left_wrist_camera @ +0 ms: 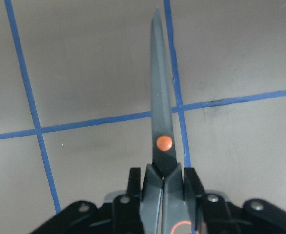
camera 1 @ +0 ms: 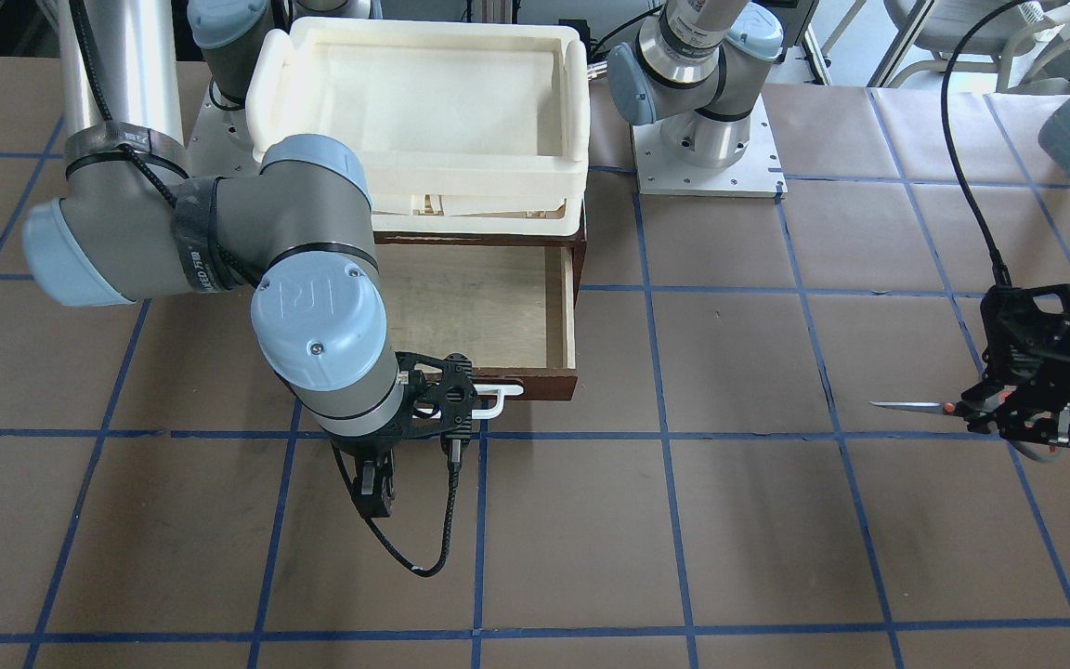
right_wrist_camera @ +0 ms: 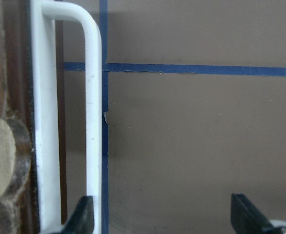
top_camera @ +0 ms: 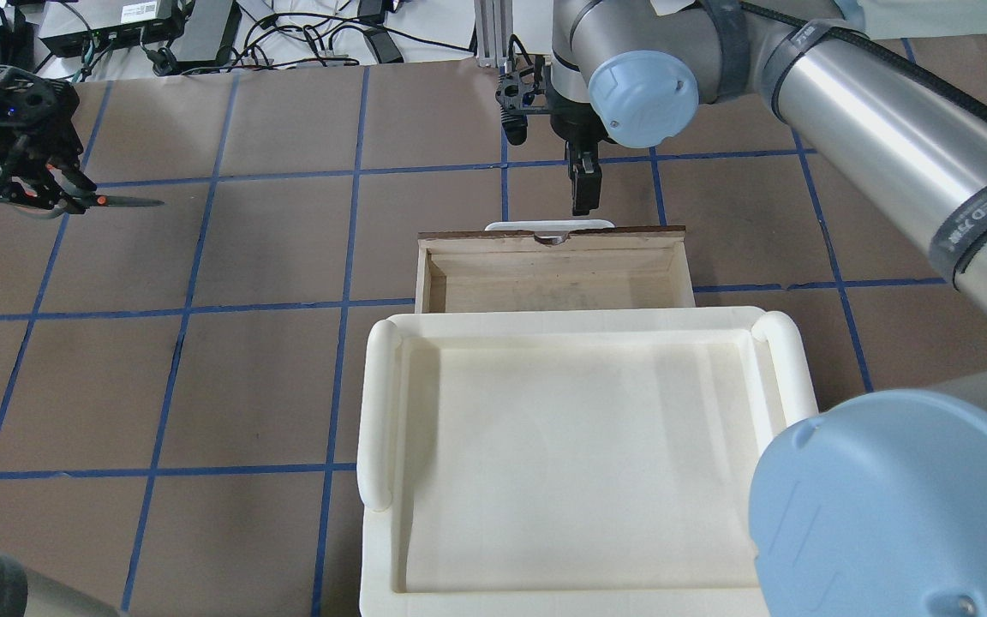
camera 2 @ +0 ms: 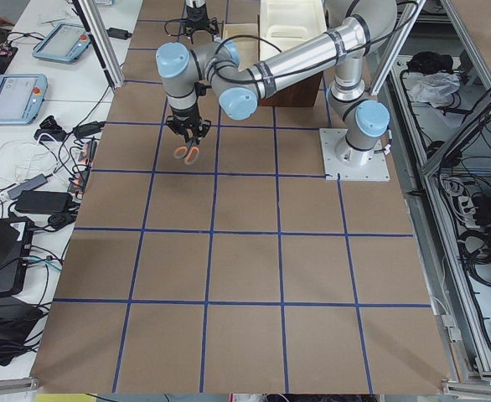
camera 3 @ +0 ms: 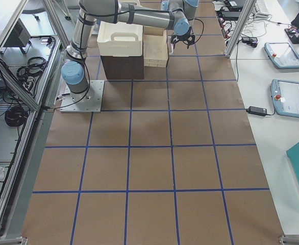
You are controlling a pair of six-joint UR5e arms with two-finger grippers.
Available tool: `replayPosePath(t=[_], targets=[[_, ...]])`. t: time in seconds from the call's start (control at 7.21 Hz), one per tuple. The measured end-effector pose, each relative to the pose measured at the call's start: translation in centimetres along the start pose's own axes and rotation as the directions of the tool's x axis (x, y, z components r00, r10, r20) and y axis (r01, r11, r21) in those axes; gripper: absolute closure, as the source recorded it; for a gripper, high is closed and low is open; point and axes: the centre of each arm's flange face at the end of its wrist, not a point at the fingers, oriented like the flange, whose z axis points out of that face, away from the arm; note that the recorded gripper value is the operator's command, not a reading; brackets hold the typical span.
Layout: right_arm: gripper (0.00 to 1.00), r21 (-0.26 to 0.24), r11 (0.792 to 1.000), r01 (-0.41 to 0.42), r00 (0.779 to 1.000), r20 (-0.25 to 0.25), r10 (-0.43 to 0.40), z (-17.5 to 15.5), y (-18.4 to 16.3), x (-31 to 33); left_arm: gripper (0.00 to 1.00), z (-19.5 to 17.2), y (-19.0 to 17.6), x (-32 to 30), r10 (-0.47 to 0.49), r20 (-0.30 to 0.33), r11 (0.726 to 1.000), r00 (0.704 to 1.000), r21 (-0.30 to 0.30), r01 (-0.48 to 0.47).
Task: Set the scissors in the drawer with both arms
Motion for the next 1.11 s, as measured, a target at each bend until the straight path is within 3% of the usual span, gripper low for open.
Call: replayPosePath(t=[0.42, 0.83, 1.11], targets=[[0.00, 0.000, 1.000, 0.010, 1.000, 0.028, -0.010, 1.2, 0.0, 0.2, 1.00, -5.8, -6.3, 3.2, 0.025, -0.009, 1.000, 1.000, 0.000, -0.025], [0.00, -0.002, 1.000, 0.021, 0.999, 0.034, -0.021, 2.2, 0.2, 0.7, 1.00, -6.5, -6.4, 3.9, 0.019, -0.010, 1.000, 1.000, 0.003, -0.019], [0.00, 0.005, 1.000, 0.008, 1.000, 0.013, -0.008, 0.7, 0.9, 1.0, 1.00, -6.1, -6.3, 3.7, 0.017, -0.015, 1.000, 1.000, 0.010, -0.017]])
